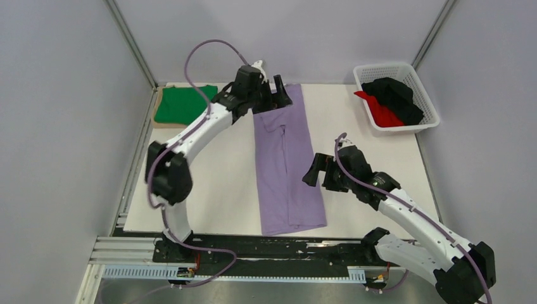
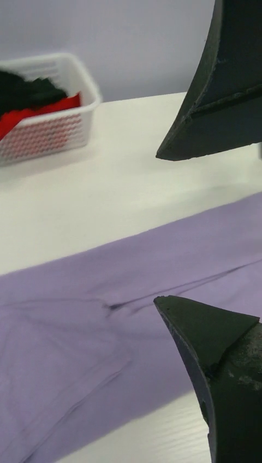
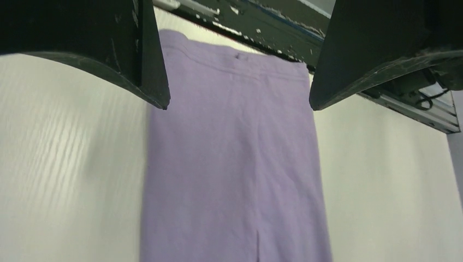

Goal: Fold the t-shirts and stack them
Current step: Rotate the tshirt 90 degrees, then grab the bottom of the folded rectangular tshirt with both arms

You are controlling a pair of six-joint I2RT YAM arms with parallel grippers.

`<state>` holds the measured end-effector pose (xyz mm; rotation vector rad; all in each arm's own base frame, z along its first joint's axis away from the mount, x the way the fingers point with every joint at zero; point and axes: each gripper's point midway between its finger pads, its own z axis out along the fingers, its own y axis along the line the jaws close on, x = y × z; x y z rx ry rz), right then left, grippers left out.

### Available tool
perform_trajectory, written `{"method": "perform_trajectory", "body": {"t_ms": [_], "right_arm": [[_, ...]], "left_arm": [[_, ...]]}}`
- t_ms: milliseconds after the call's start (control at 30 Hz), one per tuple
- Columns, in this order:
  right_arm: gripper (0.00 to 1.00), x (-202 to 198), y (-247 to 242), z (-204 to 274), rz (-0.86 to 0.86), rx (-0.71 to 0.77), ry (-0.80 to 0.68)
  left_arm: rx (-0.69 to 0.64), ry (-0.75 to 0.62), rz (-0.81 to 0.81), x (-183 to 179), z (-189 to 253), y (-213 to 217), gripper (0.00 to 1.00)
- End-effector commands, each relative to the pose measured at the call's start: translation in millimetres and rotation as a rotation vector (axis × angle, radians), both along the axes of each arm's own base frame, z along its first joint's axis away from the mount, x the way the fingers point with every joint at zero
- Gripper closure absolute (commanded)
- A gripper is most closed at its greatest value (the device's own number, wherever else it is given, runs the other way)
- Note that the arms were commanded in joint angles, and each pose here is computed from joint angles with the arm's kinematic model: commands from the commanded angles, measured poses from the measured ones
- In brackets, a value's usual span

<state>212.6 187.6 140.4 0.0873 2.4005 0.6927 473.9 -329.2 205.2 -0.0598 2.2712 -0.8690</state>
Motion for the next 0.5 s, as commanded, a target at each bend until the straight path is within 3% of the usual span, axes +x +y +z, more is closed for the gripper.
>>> {"method": "perform_trajectory", "body": {"t_ms": [0,67,233,367,467], "right_arm": [[0.01,-48,-26,-41,-0.025,-0.087,0.244],[0.06,-62,-28,-54,-0.002,-0.092,0.311],[0.22,-72,-30,-64,-0.016,-0.091,0.375],[0.30,-80,-32,-78,-0.056,-0.086,0.429],[0.36,-85,-32,-88,-0.067,-0.081,0.461]], "left_arm": [[0.192,-0.065,-0.075,-122,9,32,0.00],[0.251,0.043,-0.107,-184,-42,46,0.00],[0.382,0.190,-0.219,-293,-88,70,0.02],[0.309,0.306,-0.285,-352,-110,63,0.08],[0.222,0.388,-0.343,-379,-130,49,0.21]]}}
